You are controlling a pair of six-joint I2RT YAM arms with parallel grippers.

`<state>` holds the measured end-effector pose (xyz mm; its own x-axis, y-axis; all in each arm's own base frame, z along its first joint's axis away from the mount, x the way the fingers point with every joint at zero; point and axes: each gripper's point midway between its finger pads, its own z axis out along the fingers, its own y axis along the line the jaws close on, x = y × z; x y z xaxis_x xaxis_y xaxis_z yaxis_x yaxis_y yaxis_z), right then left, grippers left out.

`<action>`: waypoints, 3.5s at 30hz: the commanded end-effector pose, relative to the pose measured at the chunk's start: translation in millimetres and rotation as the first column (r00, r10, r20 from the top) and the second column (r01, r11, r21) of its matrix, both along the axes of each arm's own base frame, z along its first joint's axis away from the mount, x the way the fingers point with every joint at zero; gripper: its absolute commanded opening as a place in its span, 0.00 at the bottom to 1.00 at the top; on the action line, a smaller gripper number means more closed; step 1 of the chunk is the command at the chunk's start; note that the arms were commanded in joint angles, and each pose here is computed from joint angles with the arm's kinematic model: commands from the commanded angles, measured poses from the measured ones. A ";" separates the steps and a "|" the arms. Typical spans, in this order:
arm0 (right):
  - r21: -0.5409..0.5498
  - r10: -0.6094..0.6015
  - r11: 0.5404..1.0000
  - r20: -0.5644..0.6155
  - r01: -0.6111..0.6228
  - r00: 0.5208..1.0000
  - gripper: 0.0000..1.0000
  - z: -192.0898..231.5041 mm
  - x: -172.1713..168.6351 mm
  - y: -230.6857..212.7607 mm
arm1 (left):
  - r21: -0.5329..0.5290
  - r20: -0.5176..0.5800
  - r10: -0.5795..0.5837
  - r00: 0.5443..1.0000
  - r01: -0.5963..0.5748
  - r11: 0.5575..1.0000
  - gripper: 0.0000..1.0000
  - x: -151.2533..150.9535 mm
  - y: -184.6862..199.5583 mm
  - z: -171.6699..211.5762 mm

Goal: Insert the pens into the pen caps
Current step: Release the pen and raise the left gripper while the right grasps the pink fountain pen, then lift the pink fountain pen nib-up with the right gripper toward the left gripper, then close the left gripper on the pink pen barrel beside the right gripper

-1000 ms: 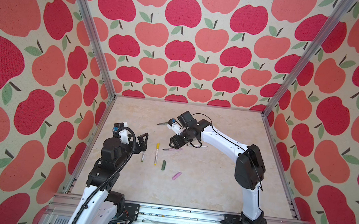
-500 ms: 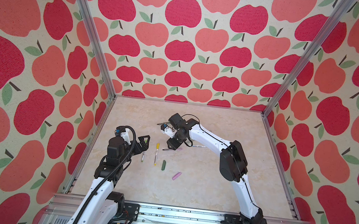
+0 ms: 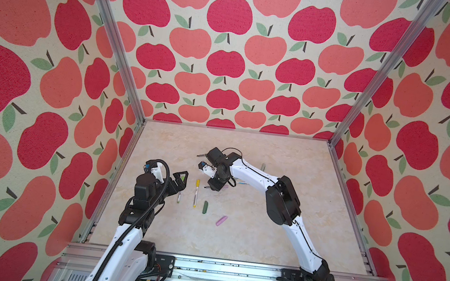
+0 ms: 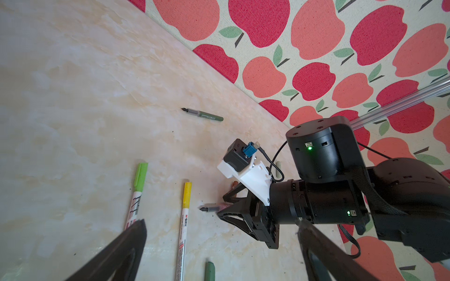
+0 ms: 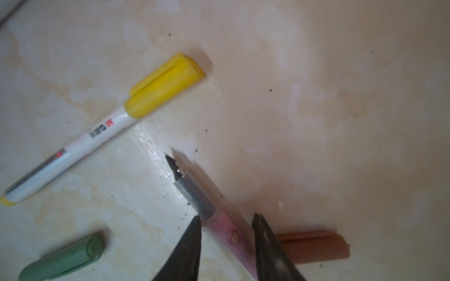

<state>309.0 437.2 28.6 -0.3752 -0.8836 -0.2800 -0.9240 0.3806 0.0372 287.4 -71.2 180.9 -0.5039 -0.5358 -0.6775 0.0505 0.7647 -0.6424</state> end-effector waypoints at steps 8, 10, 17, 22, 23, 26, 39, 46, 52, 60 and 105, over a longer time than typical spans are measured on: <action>-0.045 0.010 0.999 -0.033 -0.012 0.999 0.15 -16.1 -10.1 -4.9 | -0.017 0.026 -0.009 1.000 0.010 1.000 0.99 -0.8 -1.1 5.5; -0.039 0.006 0.999 -0.039 -0.007 0.999 0.14 -16.9 -11.1 -4.6 | -0.019 0.025 -0.011 1.000 0.012 1.000 0.99 -1.0 -1.6 6.5; 0.011 -0.032 0.999 -0.030 0.032 0.999 0.09 -9.6 -9.7 -2.2 | -0.022 0.016 -0.020 1.000 0.020 1.000 0.99 -1.3 -3.0 9.2; 0.147 -0.110 0.982 -0.049 0.116 0.993 0.08 27.7 2.4 5.7 | -0.024 0.010 -0.041 0.999 0.041 0.999 0.99 -2.5 -6.2 13.7; 0.173 -0.125 0.976 -0.057 0.133 0.991 0.07 34.9 4.5 6.7 | -0.022 0.010 -0.046 0.999 0.046 0.999 0.99 -2.5 -6.9 15.1; 0.251 -0.168 0.950 -0.097 0.188 0.981 0.06 55.9 11.0 7.9 | -0.016 0.005 -0.070 0.998 0.070 0.997 0.99 -1.8 -10.3 18.7; 0.526 -0.310 0.740 -0.286 0.419 0.907 0.05 142.3 40.3 -11.5 | -0.069 0.053 -0.336 0.941 0.339 0.938 0.99 -2.2 -52.2 38.9; 0.647 -0.293 0.610 -0.352 0.457 0.889 0.05 197.4 43.8 -20.6 | -0.112 0.104 -0.516 0.850 0.525 0.843 1.00 -2.6 -95.8 52.8; 0.695 -0.223 0.564 -0.391 0.445 0.893 0.05 226.5 28.7 -18.4 | -0.114 0.128 -0.636 0.761 0.648 0.753 0.95 -4.5 -132.0 64.6; 0.741 -0.158 0.509 -0.420 0.438 0.894 0.06 247.1 13.4 -20.4 | -0.156 0.154 -0.635 0.757 0.653 0.741 0.90 16.4 -145.1 66.1; 0.764 -0.133 0.442 -0.462 0.470 0.877 0.06 250.4 2.0 -21.6 | -0.237 0.164 -0.636 0.754 0.656 0.717 0.17 45.0 -172.6 57.5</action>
<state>320.7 416.3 262.5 -0.7866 -0.1014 -0.6091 -0.6095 0.2864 0.7393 327.4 -240.8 229.1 -0.7742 -0.2558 -0.5789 0.4885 0.3401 -0.8035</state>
